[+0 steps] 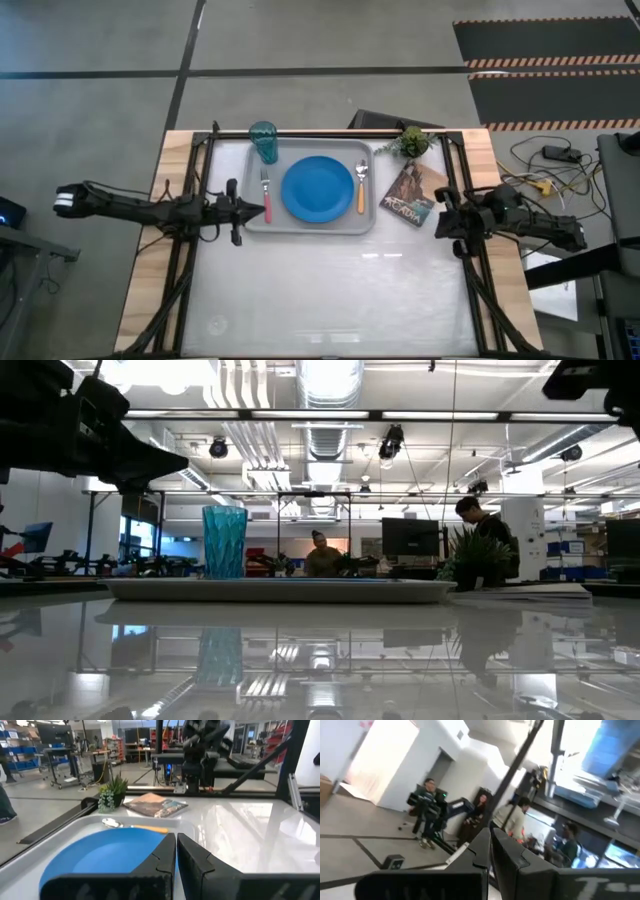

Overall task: Pick and place plate/cup/fork/spoon on tray
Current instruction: Return to Home Position

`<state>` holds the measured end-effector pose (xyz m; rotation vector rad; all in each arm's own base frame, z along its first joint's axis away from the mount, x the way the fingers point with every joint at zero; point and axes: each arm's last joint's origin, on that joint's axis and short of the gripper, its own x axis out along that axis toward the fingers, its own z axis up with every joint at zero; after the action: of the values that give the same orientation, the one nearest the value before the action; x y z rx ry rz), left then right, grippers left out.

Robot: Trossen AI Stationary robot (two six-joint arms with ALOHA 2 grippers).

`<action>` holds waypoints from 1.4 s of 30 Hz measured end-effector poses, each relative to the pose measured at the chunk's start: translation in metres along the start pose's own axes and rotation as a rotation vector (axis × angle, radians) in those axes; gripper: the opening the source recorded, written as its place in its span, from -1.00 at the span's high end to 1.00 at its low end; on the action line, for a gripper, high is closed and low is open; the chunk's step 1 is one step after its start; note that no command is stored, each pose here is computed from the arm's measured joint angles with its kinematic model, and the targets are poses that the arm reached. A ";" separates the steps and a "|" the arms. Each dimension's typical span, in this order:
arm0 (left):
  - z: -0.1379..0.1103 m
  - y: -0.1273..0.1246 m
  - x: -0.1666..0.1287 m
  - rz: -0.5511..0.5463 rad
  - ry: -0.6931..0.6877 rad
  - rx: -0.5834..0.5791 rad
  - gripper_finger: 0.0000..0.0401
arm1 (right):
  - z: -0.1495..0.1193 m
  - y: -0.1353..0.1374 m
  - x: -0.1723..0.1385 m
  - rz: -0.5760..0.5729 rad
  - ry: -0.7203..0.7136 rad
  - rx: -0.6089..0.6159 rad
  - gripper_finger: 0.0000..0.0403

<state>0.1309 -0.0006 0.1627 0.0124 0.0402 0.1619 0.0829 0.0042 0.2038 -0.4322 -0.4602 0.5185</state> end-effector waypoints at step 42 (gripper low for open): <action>-0.033 -0.003 0.013 -0.003 0.277 0.060 1.00 | -0.012 -0.001 0.004 0.026 0.077 0.270 0.96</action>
<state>0.1428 -0.0013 0.1291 0.0497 0.3214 0.1582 0.0925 0.0026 0.1960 -0.1981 -0.3052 0.5786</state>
